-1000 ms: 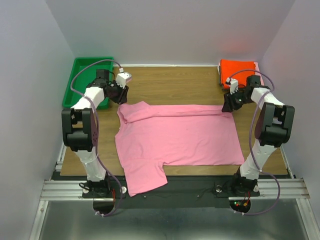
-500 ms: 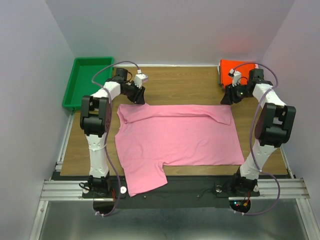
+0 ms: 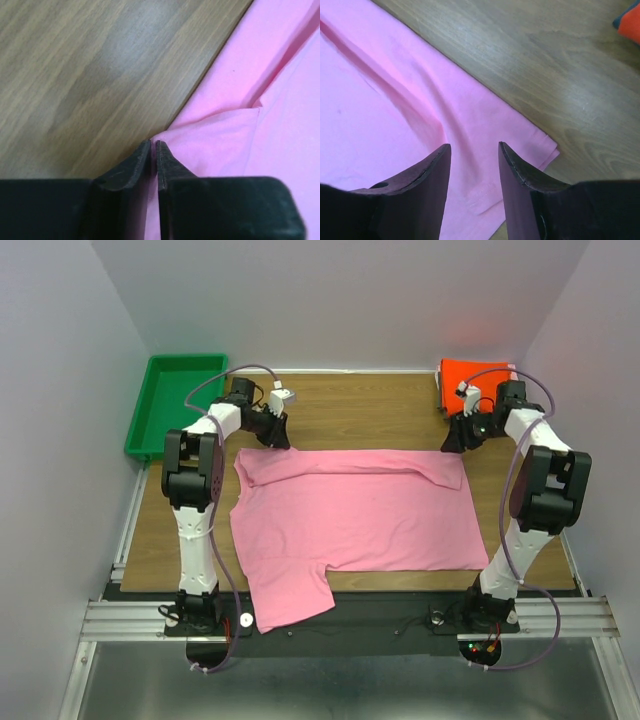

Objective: Fold and stack the t-shirts
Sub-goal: Fold the tshirt

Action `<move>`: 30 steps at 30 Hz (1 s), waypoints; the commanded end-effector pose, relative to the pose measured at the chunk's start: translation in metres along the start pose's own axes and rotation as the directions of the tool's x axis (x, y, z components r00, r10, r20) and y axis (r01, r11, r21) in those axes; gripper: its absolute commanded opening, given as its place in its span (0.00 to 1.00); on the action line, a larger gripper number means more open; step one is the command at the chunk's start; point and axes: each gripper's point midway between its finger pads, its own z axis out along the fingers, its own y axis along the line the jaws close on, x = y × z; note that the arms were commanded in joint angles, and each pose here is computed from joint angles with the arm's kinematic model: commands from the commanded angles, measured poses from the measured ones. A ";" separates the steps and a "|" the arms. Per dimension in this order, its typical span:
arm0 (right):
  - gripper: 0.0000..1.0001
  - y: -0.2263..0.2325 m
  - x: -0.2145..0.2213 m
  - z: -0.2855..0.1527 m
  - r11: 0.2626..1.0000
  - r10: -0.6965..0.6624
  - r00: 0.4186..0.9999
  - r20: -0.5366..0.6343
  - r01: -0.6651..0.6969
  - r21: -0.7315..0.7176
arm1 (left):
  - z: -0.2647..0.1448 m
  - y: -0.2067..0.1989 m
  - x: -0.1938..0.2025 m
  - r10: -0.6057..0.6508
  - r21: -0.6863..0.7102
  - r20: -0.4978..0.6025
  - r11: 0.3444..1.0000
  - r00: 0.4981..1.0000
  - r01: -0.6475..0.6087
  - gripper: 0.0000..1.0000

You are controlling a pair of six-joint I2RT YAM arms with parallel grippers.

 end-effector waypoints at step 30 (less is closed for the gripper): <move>0.44 0.012 0.075 -0.018 0.938 -0.310 0.907 -0.286 0.341 0.063 | -0.053 -0.034 -0.037 0.117 -0.066 0.066 0.991 0.991 -0.112 0.08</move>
